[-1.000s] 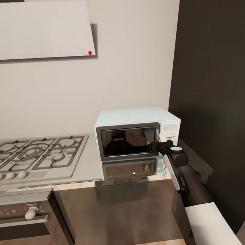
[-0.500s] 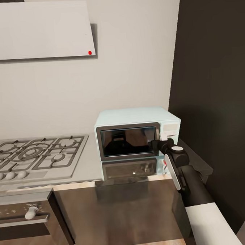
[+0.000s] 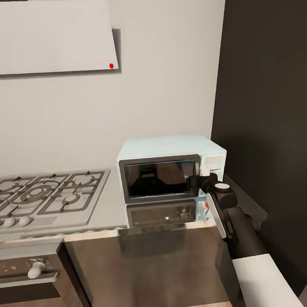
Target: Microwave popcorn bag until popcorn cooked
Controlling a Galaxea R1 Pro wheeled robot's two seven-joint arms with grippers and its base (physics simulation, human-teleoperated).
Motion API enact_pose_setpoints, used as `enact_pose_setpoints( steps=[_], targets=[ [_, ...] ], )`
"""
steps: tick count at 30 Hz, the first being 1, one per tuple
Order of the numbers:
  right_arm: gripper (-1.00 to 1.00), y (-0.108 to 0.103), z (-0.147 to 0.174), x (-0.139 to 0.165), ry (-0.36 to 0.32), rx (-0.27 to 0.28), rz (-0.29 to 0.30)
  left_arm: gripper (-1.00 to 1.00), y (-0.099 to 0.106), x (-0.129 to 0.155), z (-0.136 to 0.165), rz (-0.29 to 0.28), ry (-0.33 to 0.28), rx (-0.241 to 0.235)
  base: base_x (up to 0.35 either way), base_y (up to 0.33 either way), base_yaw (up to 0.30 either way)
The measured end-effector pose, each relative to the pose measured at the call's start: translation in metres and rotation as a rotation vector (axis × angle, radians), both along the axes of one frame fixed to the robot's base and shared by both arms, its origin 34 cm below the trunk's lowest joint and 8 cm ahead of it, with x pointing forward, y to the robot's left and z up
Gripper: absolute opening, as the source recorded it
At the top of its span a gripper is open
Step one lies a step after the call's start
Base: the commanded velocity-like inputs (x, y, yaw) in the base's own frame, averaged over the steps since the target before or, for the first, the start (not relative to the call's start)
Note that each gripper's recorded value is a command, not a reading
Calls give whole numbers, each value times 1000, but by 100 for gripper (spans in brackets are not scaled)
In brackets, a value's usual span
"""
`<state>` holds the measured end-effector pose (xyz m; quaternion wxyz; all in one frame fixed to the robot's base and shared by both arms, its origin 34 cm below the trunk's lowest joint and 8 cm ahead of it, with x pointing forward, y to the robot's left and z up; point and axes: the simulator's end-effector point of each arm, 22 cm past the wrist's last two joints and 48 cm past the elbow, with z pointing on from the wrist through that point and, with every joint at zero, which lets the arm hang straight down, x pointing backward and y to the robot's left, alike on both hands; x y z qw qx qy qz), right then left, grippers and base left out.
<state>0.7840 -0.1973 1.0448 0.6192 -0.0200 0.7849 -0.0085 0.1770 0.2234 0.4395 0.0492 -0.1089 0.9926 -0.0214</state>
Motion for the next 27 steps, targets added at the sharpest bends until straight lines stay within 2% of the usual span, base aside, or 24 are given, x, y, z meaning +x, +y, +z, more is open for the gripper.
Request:
enact_pose_setpoints(
  steps=[27],
  targets=[
    [100, -1, -3, 0, 9, -5, -1, 100, 0, 0, 0, 1, 0, 0, 2, -1, 0]
  ],
)
